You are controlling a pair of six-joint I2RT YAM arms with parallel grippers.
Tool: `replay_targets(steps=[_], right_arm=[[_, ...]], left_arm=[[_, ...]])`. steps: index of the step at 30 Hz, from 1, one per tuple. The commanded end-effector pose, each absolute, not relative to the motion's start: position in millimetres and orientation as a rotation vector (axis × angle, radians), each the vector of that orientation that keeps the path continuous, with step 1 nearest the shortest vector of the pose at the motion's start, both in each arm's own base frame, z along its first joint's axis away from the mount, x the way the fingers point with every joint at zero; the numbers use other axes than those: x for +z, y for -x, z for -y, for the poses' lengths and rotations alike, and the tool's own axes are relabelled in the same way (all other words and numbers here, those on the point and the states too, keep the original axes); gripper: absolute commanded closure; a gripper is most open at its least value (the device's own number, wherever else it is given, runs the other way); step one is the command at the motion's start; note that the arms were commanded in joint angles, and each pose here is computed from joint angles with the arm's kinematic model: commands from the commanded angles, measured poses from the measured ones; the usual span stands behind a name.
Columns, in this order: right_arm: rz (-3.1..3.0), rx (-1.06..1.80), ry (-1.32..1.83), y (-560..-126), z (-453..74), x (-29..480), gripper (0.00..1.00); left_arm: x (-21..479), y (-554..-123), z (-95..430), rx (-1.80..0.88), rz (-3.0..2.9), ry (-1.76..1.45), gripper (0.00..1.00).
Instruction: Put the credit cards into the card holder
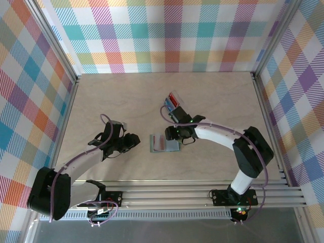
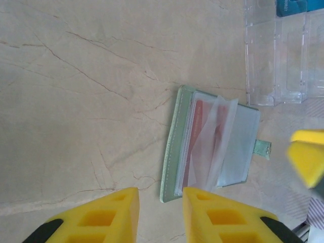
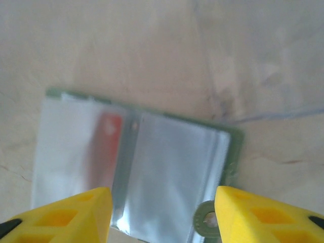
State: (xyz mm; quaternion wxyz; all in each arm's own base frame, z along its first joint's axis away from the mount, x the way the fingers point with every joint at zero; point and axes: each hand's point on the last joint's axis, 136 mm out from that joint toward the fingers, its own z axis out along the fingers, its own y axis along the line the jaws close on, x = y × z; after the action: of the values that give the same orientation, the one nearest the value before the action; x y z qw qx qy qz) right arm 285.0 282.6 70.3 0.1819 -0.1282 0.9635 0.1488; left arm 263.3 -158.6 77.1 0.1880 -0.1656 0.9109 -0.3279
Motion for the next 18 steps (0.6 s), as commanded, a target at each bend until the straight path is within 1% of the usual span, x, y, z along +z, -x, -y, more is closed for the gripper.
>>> replay_targets(steps=[1, 3, 8, 10, 11, 18], right_arm=[[-2.693, 0.528, 0.464, -271.9, -318.3, 69.7, 0.48], [-2.686, 0.517, 0.500, -270.1, -328.6, 69.0, 0.49], [-2.682, 0.463, 0.494, -274.8, -338.1, 67.2, 0.45], [-2.692, 0.446, 0.516, -275.2, -344.4, 62.5, 0.46], [-2.690, 0.443, 0.532, -275.3, -349.4, 61.0, 0.48], [-2.708, 0.420, 0.567, -280.4, -366.5, 48.7, 0.68]], left_arm=[[76.2, -264.7, 168.1, -0.975, -2.571, 0.402, 0.71], [71.7, -264.8, 170.9, -0.974, -2.588, 0.394, 0.70], [68.3, -265.6, 179.6, -0.990, -2.605, 0.351, 0.68], [67.3, -265.6, 181.0, -0.988, -2.608, 0.346, 0.68], [66.7, -265.4, 181.6, -0.986, -2.611, 0.343, 0.68], [64.1, -265.3, 180.1, -0.969, -2.621, 0.345, 0.68]])
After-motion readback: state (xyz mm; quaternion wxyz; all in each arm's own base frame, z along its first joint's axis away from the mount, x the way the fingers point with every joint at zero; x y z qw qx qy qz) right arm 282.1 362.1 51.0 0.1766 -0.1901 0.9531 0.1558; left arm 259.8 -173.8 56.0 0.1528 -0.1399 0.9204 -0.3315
